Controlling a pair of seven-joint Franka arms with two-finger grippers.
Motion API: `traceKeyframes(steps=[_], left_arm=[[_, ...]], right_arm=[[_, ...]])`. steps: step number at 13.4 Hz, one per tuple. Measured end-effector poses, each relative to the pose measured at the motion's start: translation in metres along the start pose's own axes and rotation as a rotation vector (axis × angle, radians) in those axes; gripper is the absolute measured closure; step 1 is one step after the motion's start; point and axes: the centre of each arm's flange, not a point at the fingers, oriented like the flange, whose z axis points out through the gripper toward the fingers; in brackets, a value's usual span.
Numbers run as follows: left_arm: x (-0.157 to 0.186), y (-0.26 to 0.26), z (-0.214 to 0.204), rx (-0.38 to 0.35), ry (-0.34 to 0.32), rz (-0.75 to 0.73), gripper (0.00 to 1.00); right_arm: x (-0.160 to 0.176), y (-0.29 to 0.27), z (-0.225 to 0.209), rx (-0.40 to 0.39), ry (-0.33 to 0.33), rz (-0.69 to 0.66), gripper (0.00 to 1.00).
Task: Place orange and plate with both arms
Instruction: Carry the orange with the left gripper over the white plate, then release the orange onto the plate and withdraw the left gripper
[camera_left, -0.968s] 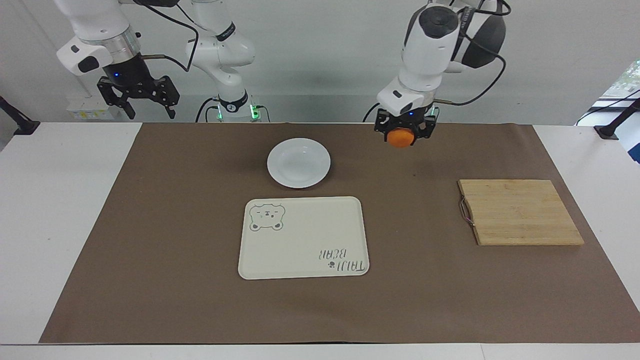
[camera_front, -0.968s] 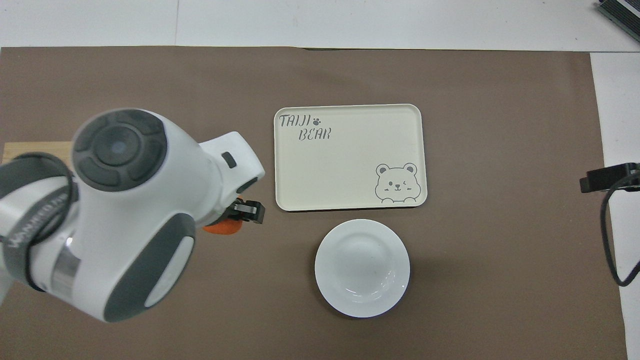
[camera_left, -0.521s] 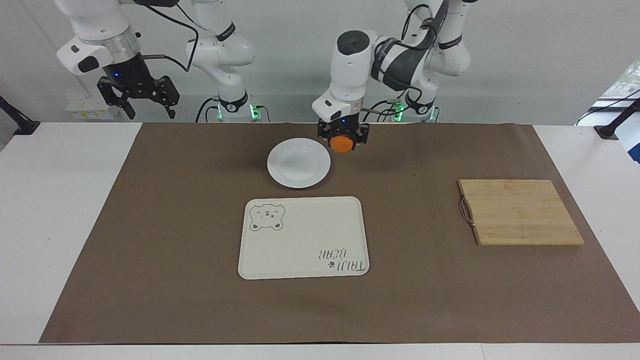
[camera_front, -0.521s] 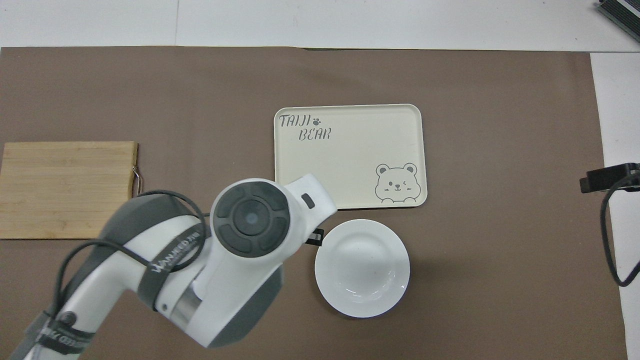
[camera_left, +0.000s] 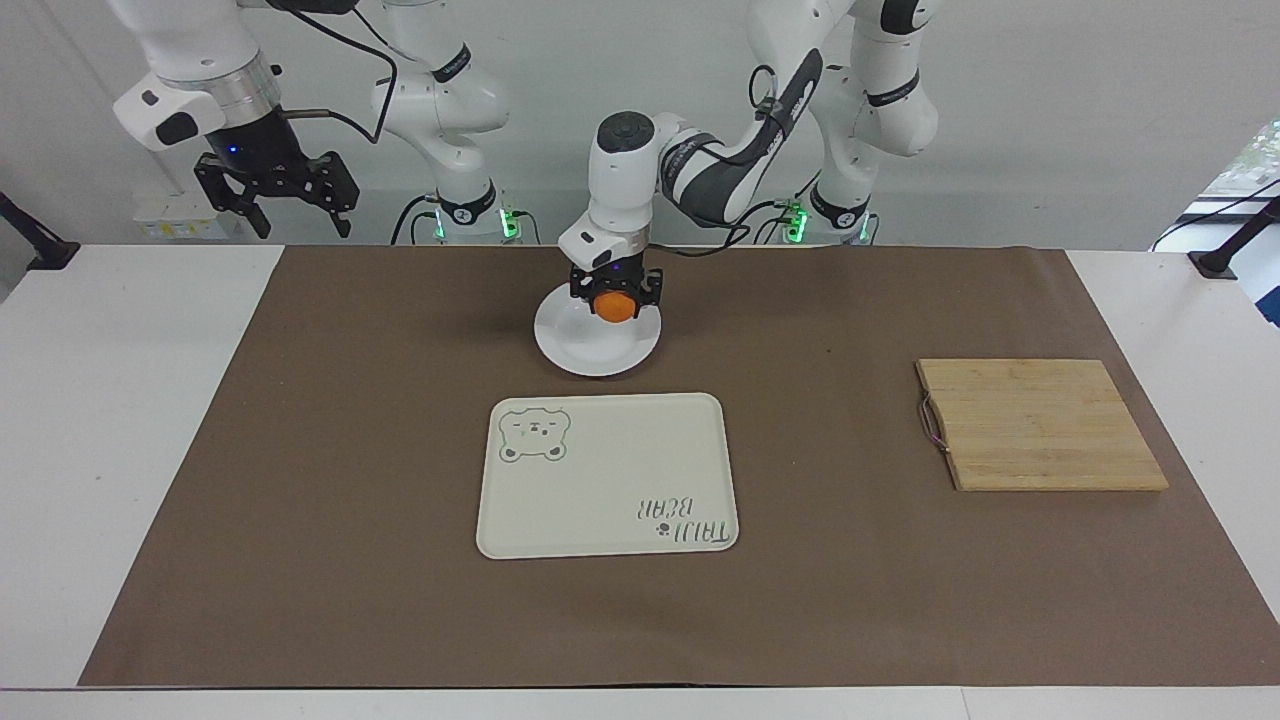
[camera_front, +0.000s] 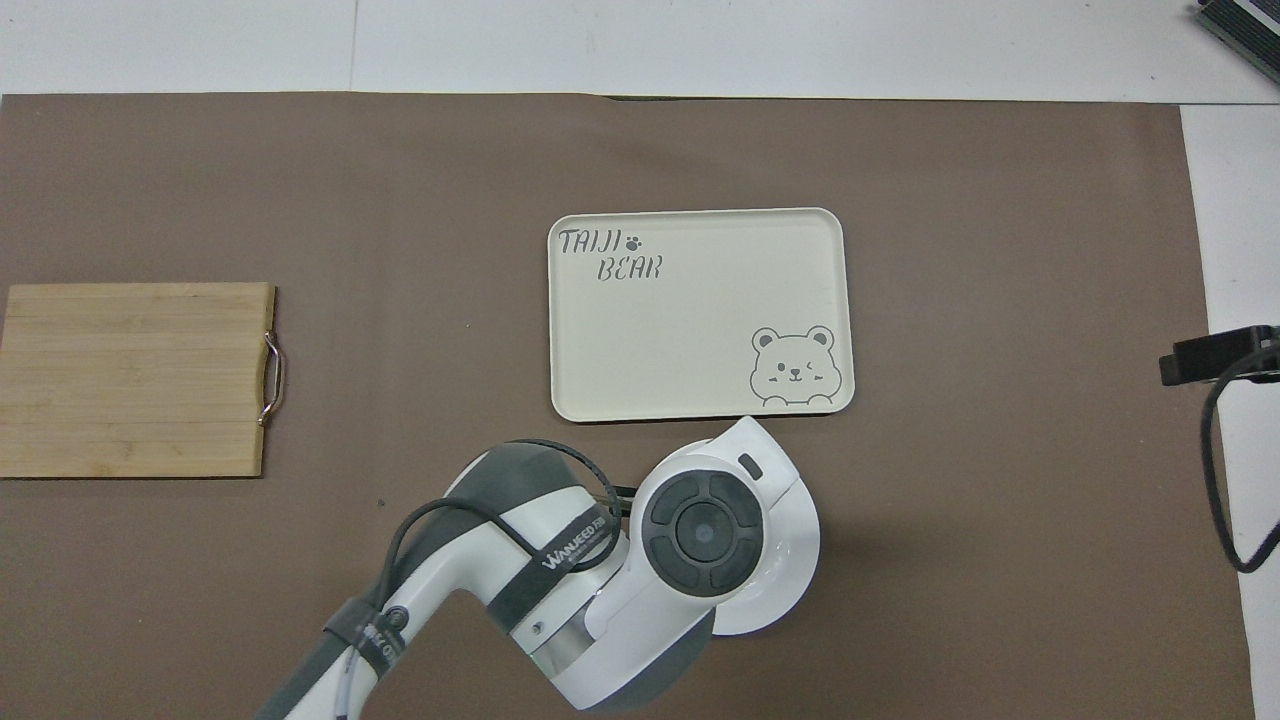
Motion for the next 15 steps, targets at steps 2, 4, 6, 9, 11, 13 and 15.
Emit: traceKeyframes(steps=[2,4,6,9,11,13,15], left_arm=[[-0.018,0.019,0.034,-0.004,-0.009,-0.013,0.28],[-0.021,0.020,0.055,0.008,-0.022,-0.016,0.27],[-0.018,0.015,0.057,0.011,-0.021,-0.025,0.10],[-0.013,0.013,0.051,0.003,-0.010,-0.049,0.00],[0.000,0.006,0.029,-0.015,0.014,-0.083,0.00],[0.030,-0.025,-0.017,-0.016,0.034,-0.132,0.00],[0.062,-0.069,-0.063,-0.006,0.047,-0.123,0.00]], right_arm=[[0.000,0.000,0.000,0.000,0.000,0.000,0.00],[0.000,0.000,0.000,0.000,0.000,0.000,0.00],[0.000,0.000,0.000,0.000,0.000,0.000,0.00],[0.000,0.000,0.000,0.000,0.000,0.000,0.00],[0.000,0.000,0.000,0.000,0.000,0.000,0.00],[0.000,0.000,0.000,0.000,0.000,0.000,0.00],[0.000,0.000,0.000,0.000,0.000,0.000,0.00]])
